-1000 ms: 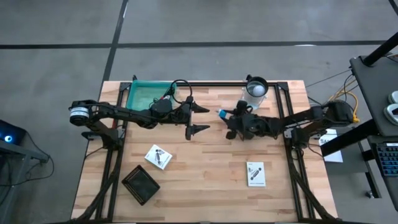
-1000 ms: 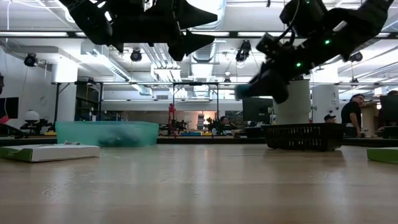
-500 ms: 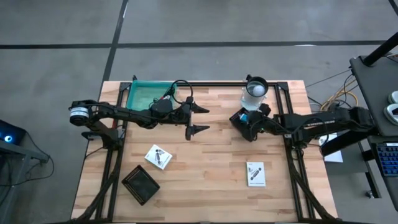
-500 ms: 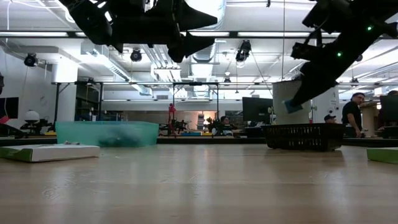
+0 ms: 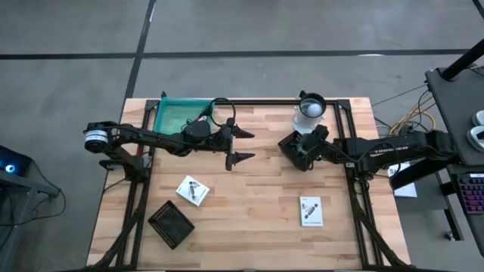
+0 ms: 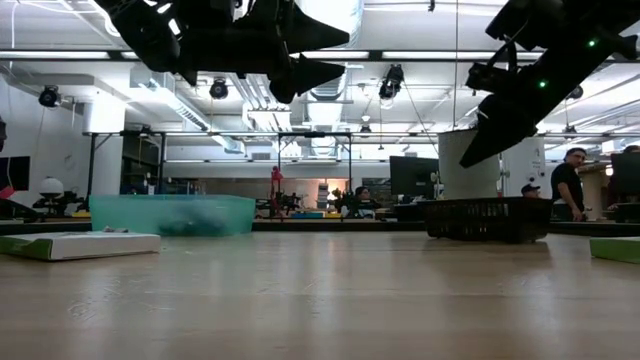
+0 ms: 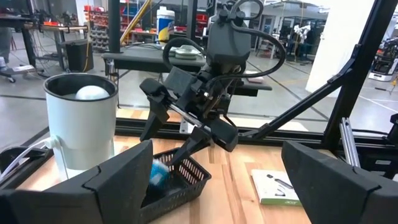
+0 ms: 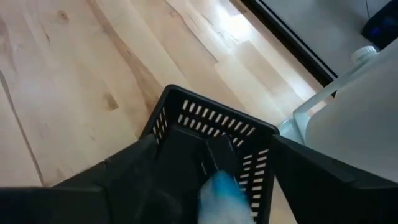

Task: Pick and place items into bin
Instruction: Put the blue charger adapter into the top black bin, then put the right white card reader box into the bottom black bin

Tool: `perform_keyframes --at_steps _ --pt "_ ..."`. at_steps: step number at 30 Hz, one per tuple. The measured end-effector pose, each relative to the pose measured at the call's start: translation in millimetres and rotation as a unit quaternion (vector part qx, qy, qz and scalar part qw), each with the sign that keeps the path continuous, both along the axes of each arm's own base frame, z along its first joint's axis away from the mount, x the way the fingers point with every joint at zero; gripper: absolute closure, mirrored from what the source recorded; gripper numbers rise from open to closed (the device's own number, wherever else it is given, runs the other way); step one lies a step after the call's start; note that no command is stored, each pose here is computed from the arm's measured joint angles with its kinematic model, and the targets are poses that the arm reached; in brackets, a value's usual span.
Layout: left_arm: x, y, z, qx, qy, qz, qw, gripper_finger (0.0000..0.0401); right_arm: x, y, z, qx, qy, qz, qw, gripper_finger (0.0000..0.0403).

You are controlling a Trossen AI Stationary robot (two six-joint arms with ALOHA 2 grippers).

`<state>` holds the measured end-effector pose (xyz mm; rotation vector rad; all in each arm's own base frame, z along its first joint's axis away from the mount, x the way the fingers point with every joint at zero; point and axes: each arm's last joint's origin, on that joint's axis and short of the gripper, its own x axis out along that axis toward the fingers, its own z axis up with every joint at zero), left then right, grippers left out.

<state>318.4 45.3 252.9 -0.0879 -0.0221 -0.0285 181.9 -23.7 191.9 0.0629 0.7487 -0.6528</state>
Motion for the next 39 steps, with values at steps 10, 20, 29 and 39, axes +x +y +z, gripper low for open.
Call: perform_keyframes --at_steps 10,20,29,39 --pt "-22 -1 17 0.019 0.049 0.006 0.999 0.0063 5 0 5 -0.005 -0.038 0.002 0.999 0.012" --pt "-110 -3 35 0.072 0.081 0.208 0.972 0.0063 6 -2 2 -0.033 -0.058 -0.012 0.998 0.015" --pt "-162 -20 -28 0.098 0.065 0.121 0.986 0.0063 6 -2 -1 -0.034 -0.06 -0.012 0.998 0.0159" --pt "-195 -28 -76 0.111 0.018 0.081 0.99 0.0063 5 -2 -5 -0.034 -0.073 -0.013 0.997 0.0161"
